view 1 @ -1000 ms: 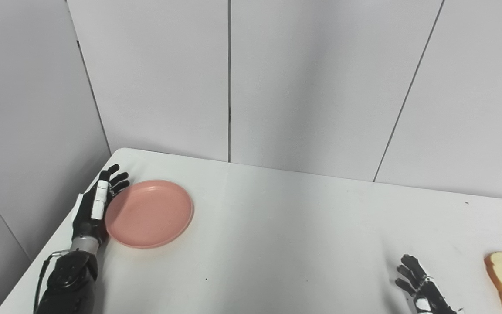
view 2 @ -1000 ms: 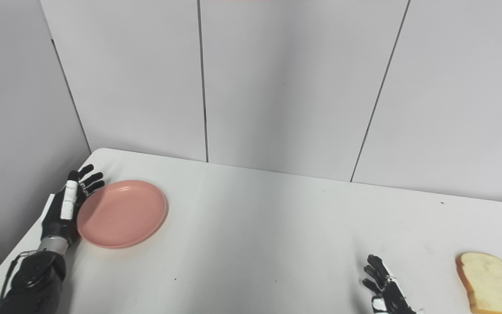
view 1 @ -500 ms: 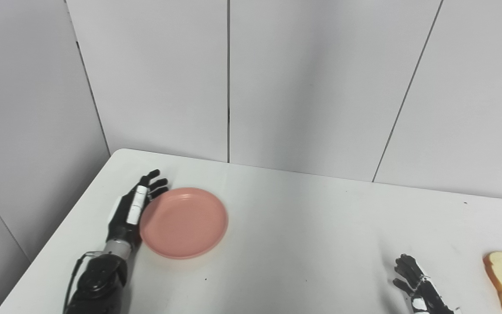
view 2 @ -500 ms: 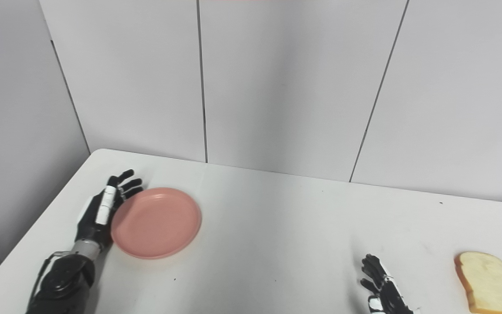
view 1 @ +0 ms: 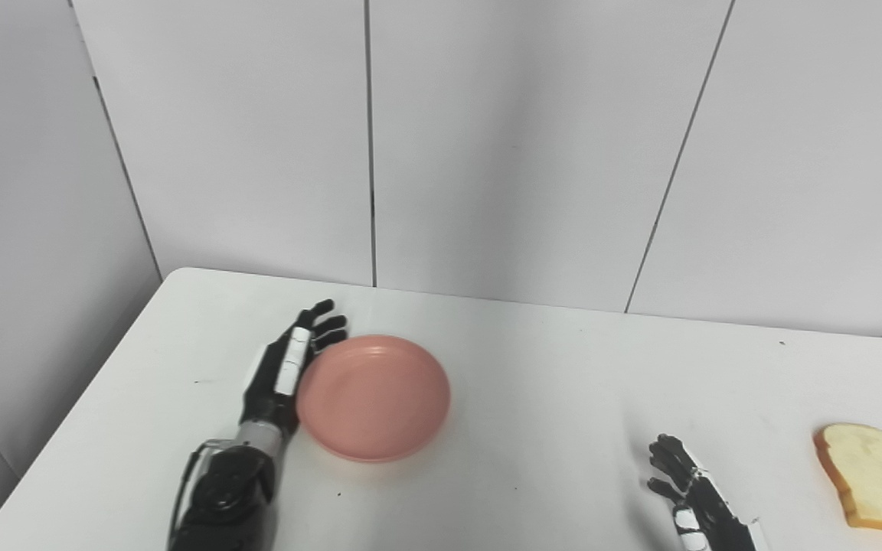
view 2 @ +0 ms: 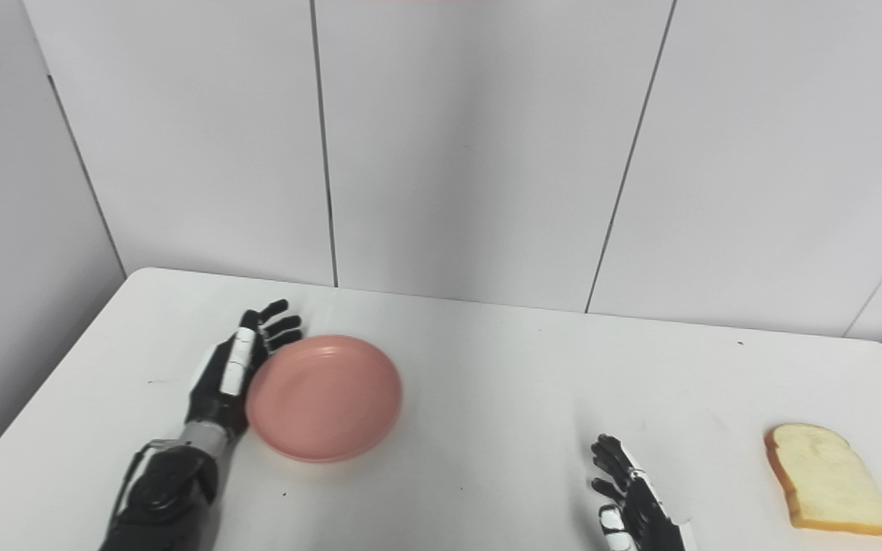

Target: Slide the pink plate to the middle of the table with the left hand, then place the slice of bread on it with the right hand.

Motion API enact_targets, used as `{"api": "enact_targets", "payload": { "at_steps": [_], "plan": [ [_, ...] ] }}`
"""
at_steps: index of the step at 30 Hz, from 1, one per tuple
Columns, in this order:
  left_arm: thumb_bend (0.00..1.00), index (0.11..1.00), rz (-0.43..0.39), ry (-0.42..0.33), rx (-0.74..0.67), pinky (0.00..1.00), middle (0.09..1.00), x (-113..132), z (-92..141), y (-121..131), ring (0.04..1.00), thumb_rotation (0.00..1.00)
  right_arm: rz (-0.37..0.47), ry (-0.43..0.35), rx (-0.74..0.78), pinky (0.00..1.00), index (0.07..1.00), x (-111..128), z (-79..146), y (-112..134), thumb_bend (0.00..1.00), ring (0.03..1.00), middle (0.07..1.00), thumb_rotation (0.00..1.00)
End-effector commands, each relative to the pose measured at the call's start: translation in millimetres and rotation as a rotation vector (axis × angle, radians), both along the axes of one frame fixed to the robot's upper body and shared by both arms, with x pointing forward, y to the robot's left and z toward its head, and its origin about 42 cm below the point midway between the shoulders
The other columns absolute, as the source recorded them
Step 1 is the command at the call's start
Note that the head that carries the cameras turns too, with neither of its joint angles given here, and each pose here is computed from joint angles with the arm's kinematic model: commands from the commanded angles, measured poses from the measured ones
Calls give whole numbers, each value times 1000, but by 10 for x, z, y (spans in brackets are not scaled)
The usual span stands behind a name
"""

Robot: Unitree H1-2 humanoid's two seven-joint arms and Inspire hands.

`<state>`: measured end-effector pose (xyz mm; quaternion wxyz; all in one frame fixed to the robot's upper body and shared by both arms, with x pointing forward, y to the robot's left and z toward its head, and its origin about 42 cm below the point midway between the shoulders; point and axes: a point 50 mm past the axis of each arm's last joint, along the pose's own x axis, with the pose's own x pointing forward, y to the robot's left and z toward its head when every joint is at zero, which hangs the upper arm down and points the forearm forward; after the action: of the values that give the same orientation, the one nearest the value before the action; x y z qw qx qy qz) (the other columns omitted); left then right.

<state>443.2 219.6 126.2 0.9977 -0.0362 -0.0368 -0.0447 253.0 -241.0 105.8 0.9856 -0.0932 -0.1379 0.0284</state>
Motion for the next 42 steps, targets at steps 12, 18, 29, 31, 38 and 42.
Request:
{"api": "enact_targets", "payload": {
  "at_steps": [12, 18, 29, 31, 38, 42],
  "plan": [
    [926, 817, -171, 103, -62, 794, 810, -118, -318, -772, 809, 862, -11, 20, 11, 783, 852, -55, -92, 340, 605, 856, 862, 906],
    [876, 840, -221, 112, -112, 833, 832, -143, -281, -917, 834, 865, -10, 5, -8, 772, 848, -38, -64, 570, 653, 858, 868, 931],
    [861, 847, -220, 133, -101, 814, 831, -183, -318, -730, 830, 874, -136, -27, -63, 902, 838, -17, -14, 879, 669, 940, 959, 969],
    [864, 848, -216, 137, -97, 810, 830, -193, -352, -693, 827, 879, -164, -28, -69, 946, 853, -19, -24, 905, 695, 964, 980, 987],
    [843, 848, -188, 172, -145, 813, 817, -229, -403, -644, 823, 865, -206, -60, -91, 956, 924, 9, -59, 932, 747, 968, 984, 1000],
    [842, 840, -187, 171, -148, 803, 817, -236, -407, -643, 822, 858, -208, -67, -81, 942, 938, 5, -66, 926, 757, 961, 985, 1000]
  ]
}}
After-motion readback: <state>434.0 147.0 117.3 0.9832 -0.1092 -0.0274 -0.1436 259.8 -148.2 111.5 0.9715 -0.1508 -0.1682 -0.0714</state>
